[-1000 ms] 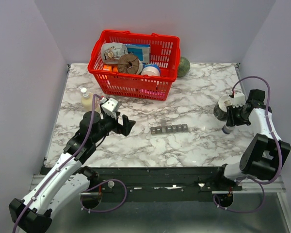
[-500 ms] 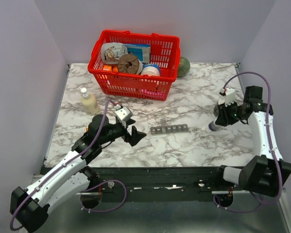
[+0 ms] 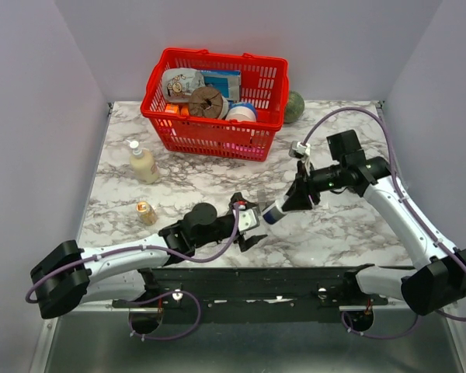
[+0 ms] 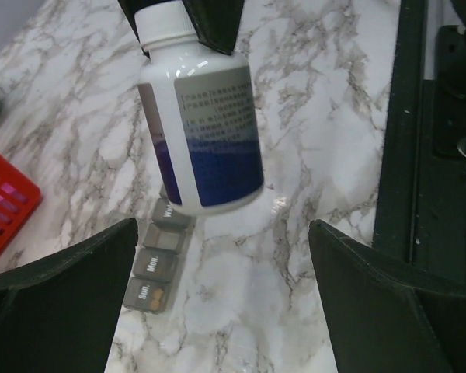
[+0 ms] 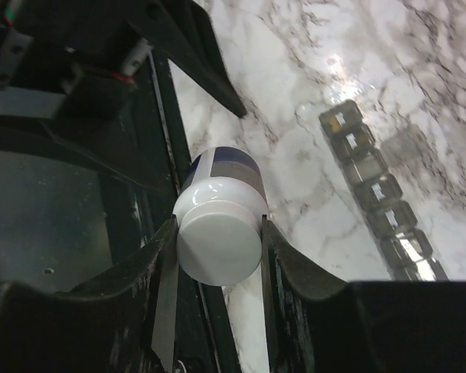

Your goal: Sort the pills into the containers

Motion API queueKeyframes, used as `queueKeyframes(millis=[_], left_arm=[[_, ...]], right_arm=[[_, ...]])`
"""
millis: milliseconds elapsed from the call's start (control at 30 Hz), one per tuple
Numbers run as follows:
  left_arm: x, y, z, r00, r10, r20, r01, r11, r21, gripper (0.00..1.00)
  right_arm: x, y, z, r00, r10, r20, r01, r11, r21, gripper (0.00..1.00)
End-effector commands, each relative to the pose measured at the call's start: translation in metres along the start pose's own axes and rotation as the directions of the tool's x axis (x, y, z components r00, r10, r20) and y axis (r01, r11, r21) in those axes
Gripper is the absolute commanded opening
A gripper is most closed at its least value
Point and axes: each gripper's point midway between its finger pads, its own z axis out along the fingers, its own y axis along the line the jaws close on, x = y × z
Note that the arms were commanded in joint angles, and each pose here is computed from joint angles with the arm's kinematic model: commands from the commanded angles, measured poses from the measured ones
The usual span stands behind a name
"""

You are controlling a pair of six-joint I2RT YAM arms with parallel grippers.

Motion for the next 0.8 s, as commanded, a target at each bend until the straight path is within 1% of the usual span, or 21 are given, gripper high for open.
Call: queueKeyframes(millis=[0, 167, 233, 300, 333, 400, 433, 467, 500, 533, 567, 600, 633, 667, 700, 733, 767], left_arm=[[-0.06, 0.039, 0.013, 0.98, 0.118, 0.161, -0.085, 0.976, -0.198, 0.99], [-0.06, 0.034, 0.024, 0.983, 0.075, 0.165, -0.044, 0.982, -0.184, 0.98], [-0.059, 0.031, 0.028, 0.986, 0.06, 0.155, -0.033, 0.985, -0.169, 0.96], [-0.059, 0.03, 0.031, 0.988, 0.047, 0.146, -0.023, 0.986, -0.163, 0.9], [-0.052, 0.028, 0.033, 0.992, 0.036, 0.12, -0.017, 0.988, -0.153, 0.86], [-0.054, 0.027, 0.036, 0.994, 0.026, 0.11, -0.01, 0.989, -0.145, 0.68], [-0.049, 0.024, 0.036, 0.996, 0.021, 0.085, -0.01, 0.992, -0.129, 0.57], [-0.05, 0.024, 0.036, 0.997, 0.02, 0.078, -0.01, 0.992, -0.123, 0.43], [-0.052, 0.025, 0.037, 0.997, 0.01, 0.074, 0.0, 0.992, -0.125, 0.2], [-0.045, 0.022, 0.036, 0.999, 0.002, 0.041, 0.002, 0.994, -0.11, 0.1], [-0.044, 0.021, 0.036, 1.0, -0.004, 0.031, 0.008, 0.994, -0.105, 0.0], [-0.047, 0.02, 0.036, 0.999, -0.016, 0.028, 0.019, 0.996, -0.088, 0.0], [-0.043, 0.015, 0.033, 0.998, -0.055, 0.005, 0.055, 0.997, -0.058, 0.0], [-0.045, 0.009, 0.031, 0.997, -0.081, 0.008, 0.081, 0.997, 0.017, 0.0], [-0.046, 0.005, 0.028, 0.994, -0.107, 0.008, 0.106, 0.993, 0.056, 0.0], [-0.049, 0.002, 0.022, 0.987, -0.158, 0.01, 0.157, 0.984, 0.091, 0.0], [-0.055, -0.013, 0.017, 0.984, -0.176, 0.019, 0.169, 0.966, 0.196, 0.0]], right_arm=[[-0.032, 0.021, 0.006, 0.994, -0.024, 0.103, 0.036, 0.993, -0.11, 0.14], [-0.036, 0.022, 0.011, 0.993, -0.014, 0.119, 0.028, 0.993, -0.118, 0.14], [-0.038, 0.022, 0.012, 0.991, -0.009, 0.131, 0.024, 0.993, -0.113, 0.14], [-0.04, 0.022, 0.011, 0.99, -0.009, 0.142, 0.025, 0.994, -0.11, 0.14], [-0.041, 0.023, 0.011, 0.99, -0.006, 0.144, 0.022, 0.994, -0.111, 0.14], [-0.042, 0.023, 0.01, 0.99, -0.007, 0.144, 0.023, 0.994, -0.108, 0.14], [-0.042, 0.023, 0.01, 0.989, -0.011, 0.146, 0.026, 0.994, -0.104, 0.14], [-0.041, 0.024, 0.009, 0.989, -0.011, 0.145, 0.026, 0.994, -0.102, 0.14], [-0.04, 0.024, 0.01, 0.989, -0.013, 0.145, 0.028, 0.994, -0.102, 0.13], [-0.039, 0.025, 0.009, 0.989, -0.023, 0.143, 0.038, 0.994, -0.103, 0.13], [-0.038, 0.026, 0.009, 0.99, -0.032, 0.141, 0.047, 0.993, -0.106, 0.13], [-0.037, 0.028, 0.009, 0.989, -0.045, 0.141, 0.062, 0.991, -0.116, 0.11], [-0.034, 0.031, 0.008, 0.987, -0.086, 0.136, 0.104, 0.986, -0.129, 0.11], [-0.033, 0.035, 0.008, 0.983, -0.121, 0.136, 0.14, 0.98, -0.138, 0.1], [-0.035, 0.041, 0.008, 0.976, -0.165, 0.143, 0.187, 0.97, -0.155, 0.1], [-0.028, 0.051, 0.009, 0.951, -0.276, 0.139, 0.299, 0.935, -0.19, 0.1], [-0.026, 0.057, 0.009, 0.928, -0.345, 0.144, 0.369, 0.906, -0.209, 0.1]])
